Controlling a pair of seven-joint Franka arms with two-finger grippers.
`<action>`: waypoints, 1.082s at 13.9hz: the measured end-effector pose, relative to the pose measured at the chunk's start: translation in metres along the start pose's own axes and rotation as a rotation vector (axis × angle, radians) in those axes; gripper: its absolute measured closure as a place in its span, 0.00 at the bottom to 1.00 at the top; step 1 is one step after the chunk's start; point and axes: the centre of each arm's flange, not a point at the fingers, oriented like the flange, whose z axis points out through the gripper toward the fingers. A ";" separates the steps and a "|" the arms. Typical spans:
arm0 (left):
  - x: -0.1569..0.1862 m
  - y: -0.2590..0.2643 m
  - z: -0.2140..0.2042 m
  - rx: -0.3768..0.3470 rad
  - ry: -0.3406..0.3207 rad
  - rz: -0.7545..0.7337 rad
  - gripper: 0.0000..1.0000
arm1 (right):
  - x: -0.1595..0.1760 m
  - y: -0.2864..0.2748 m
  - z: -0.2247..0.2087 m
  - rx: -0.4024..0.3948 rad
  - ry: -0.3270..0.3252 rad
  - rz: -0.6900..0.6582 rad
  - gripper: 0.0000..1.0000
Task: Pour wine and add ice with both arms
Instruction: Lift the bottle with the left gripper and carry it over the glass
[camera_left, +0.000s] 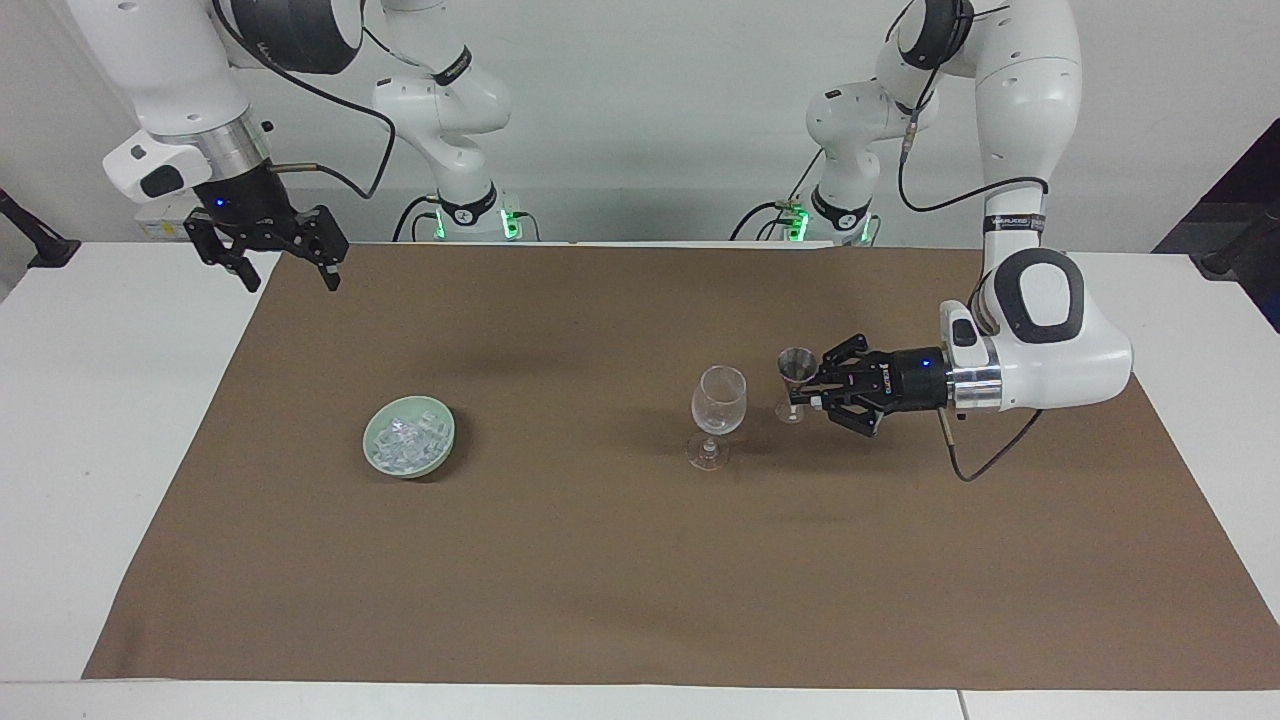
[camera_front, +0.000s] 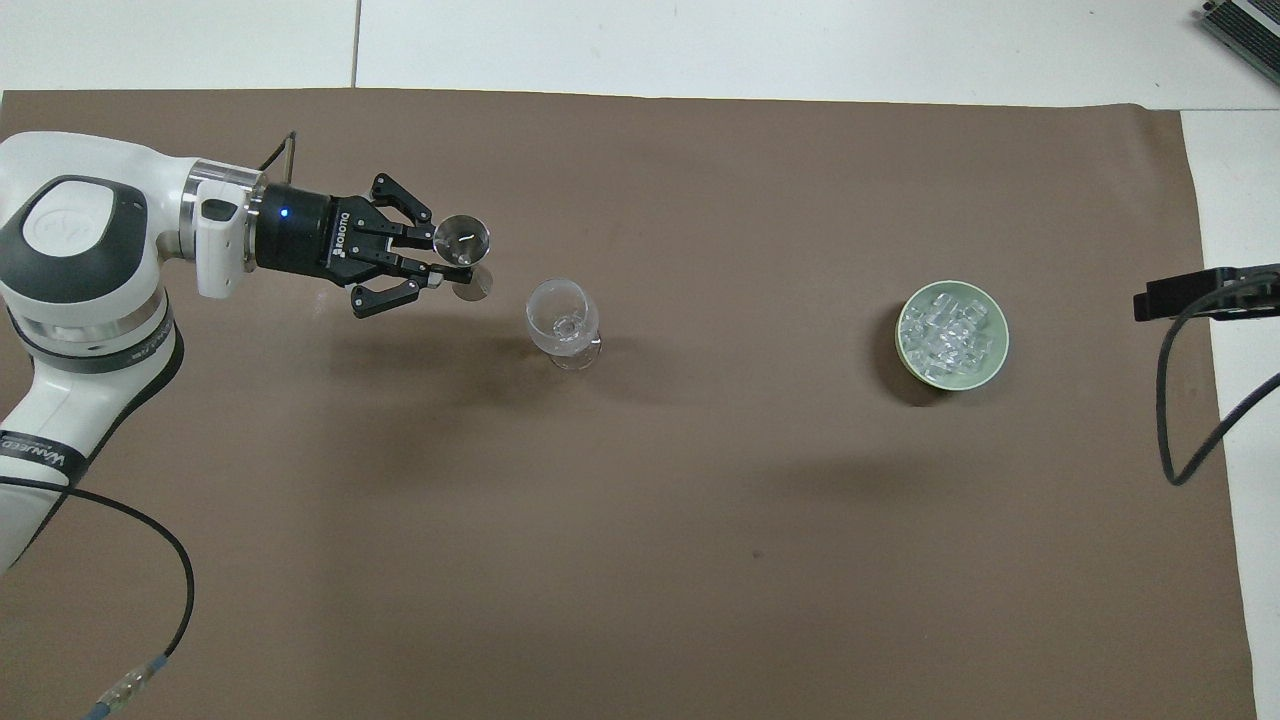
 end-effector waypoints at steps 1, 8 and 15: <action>0.000 0.001 0.001 -0.003 -0.007 0.000 0.78 | 0.000 0.000 0.000 0.000 0.000 0.000 0.00; 0.001 0.016 -0.005 0.010 -0.088 -0.043 0.78 | 0.000 0.000 0.000 0.000 0.000 0.000 0.00; 0.015 0.023 0.008 0.009 -0.188 -0.084 0.78 | 0.000 0.000 0.000 0.000 0.000 0.000 0.00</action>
